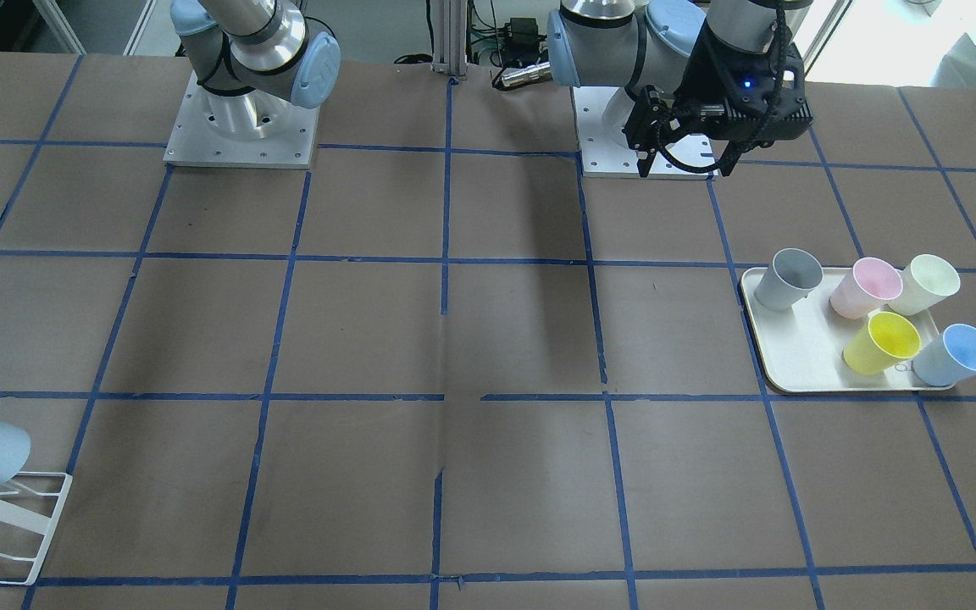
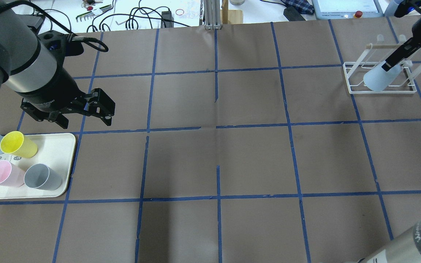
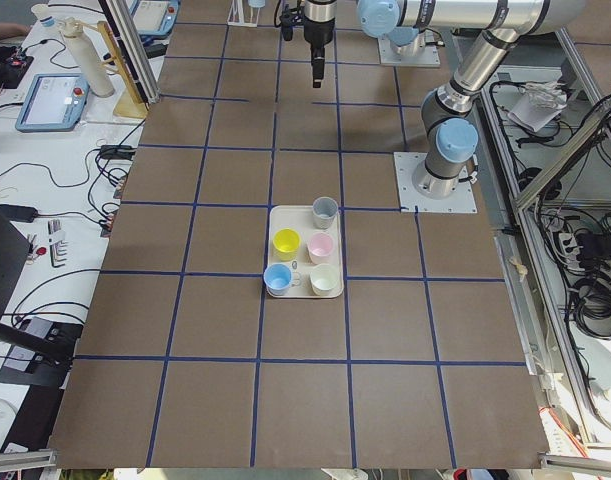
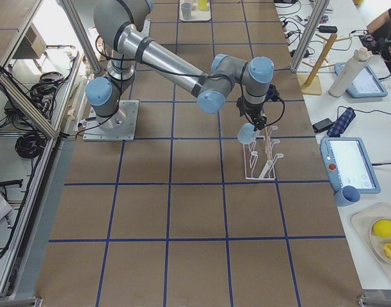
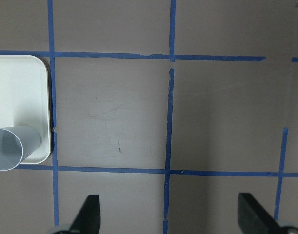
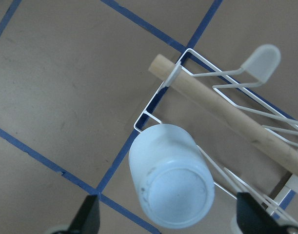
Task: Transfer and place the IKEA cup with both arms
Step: 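Lower the right gripper over the light blue cup on the rack, then close the right gripper on the light blue cup and lift it off the rack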
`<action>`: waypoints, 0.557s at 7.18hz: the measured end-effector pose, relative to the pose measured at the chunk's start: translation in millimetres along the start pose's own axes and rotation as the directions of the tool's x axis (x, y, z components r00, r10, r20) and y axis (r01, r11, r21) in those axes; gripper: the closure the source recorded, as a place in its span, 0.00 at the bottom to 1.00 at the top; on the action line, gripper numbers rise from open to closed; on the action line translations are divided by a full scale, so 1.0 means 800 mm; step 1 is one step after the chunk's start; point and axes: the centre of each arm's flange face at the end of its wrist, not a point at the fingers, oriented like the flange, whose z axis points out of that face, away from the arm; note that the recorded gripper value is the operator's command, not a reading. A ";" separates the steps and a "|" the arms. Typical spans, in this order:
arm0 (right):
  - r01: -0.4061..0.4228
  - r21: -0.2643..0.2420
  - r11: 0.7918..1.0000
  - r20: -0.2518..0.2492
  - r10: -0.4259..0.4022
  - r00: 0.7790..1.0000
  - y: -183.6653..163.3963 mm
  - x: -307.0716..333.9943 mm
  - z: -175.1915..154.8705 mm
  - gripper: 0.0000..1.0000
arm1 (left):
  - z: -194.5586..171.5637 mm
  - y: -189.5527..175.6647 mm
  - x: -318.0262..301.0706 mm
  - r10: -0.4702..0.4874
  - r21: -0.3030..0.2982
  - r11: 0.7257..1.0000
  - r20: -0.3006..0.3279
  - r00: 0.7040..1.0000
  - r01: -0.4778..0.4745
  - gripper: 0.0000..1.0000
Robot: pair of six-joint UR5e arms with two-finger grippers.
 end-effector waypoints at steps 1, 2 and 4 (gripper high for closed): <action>0.013 -0.002 1.000 0.006 -0.013 1.000 -0.001 0.004 0.011 0.00 | 0.000 0.000 0.000 0.001 0.000 1.000 0.000 1.000 -0.001 0.00; 0.017 -0.007 1.000 0.013 -0.017 1.000 -0.001 0.007 0.023 0.00 | 0.001 0.000 0.000 0.001 -0.002 1.000 0.001 1.000 -0.001 0.00; 0.017 -0.017 1.000 0.031 -0.016 0.999 -0.002 0.014 0.048 0.01 | 0.003 0.001 0.000 0.002 -0.004 1.000 0.002 1.000 -0.002 0.00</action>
